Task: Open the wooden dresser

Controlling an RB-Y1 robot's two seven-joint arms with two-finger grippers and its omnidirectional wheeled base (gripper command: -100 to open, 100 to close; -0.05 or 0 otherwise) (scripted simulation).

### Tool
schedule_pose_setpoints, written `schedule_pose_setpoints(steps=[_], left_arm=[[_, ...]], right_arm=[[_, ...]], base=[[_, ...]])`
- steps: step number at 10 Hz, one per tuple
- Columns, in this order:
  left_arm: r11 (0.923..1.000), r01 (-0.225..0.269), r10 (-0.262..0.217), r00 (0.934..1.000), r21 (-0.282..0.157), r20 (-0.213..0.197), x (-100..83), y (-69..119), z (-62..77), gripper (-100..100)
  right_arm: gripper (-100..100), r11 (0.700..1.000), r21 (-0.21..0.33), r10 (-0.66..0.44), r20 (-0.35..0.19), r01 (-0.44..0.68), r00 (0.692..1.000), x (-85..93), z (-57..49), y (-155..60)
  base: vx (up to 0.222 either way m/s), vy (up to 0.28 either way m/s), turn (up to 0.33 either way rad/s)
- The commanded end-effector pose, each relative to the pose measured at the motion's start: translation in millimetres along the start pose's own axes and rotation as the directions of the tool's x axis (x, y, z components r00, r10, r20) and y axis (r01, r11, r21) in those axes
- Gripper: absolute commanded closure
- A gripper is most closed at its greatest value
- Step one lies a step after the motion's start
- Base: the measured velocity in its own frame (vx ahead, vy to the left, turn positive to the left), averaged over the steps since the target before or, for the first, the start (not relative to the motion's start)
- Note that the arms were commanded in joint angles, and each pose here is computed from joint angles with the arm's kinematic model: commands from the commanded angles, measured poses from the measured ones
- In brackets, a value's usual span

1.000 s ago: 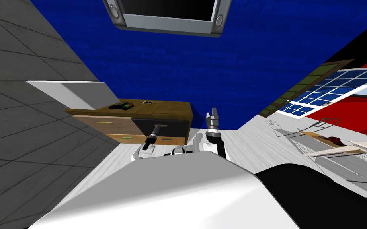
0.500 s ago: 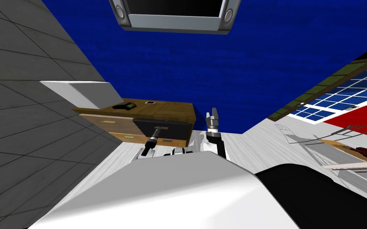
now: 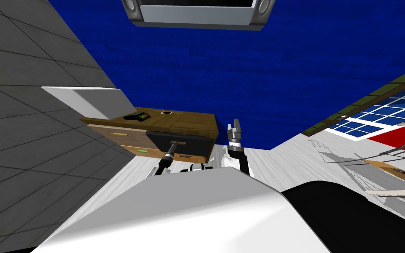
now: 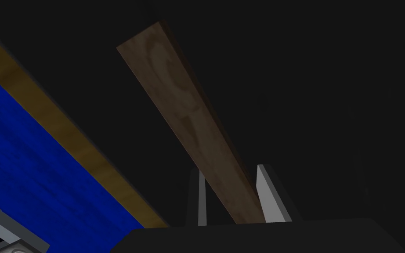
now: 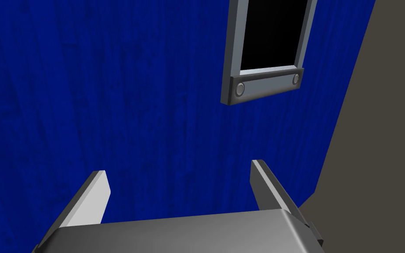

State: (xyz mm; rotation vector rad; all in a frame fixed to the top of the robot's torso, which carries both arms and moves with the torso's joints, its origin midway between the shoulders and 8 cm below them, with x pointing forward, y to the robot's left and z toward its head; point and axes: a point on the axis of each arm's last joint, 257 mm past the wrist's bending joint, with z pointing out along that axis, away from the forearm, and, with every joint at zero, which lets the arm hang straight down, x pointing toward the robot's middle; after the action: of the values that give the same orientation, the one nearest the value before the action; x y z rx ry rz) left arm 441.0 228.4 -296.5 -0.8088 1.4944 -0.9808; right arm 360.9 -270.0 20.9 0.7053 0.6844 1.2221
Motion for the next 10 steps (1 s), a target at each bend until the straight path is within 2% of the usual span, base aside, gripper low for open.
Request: schedule_pose_setpoints(steps=[1,4,5,7,10], left_arm=[[1.0000,-0.006,0.006,0.9998,-0.001,0.020,-5.3,-1.3,10.9,100],[0.9998,-0.012,0.013,0.9974,-0.014,0.071,-16.6,-2.5,39.8,100],[0.9999,-0.014,0.014,0.9973,-0.005,0.072,-17.4,-6.8,43.0,100],[0.9998,-0.011,0.013,0.9950,-0.018,0.099,-21.7,-7.2,60.3,100],[0.9999,-0.010,0.011,0.9936,-0.011,0.112,-24.2,-14.9,73.7,100]], right_arm=[[0,1.000,0.000,0.000,0.000,0.000,1.000,0.0,0.0,0.0],[0,1.000,0.000,0.000,0.000,0.000,1.000,0.1,0.1,0.0],[0,1.000,0.000,0.000,0.000,0.000,1.000,0.1,0.1,0.0],[0,1.000,0.000,0.000,0.000,0.000,1.000,0.1,0.1,0.0],[0,1.000,0.000,0.000,0.000,0.000,1.000,0.0,0.1,0.0]], base=[[-0.044,0.044,-0.106],[-0.196,0.079,-0.179],[-0.170,0.071,-0.059],[-0.165,0.037,-0.107],[-0.113,0.039,-0.073]])
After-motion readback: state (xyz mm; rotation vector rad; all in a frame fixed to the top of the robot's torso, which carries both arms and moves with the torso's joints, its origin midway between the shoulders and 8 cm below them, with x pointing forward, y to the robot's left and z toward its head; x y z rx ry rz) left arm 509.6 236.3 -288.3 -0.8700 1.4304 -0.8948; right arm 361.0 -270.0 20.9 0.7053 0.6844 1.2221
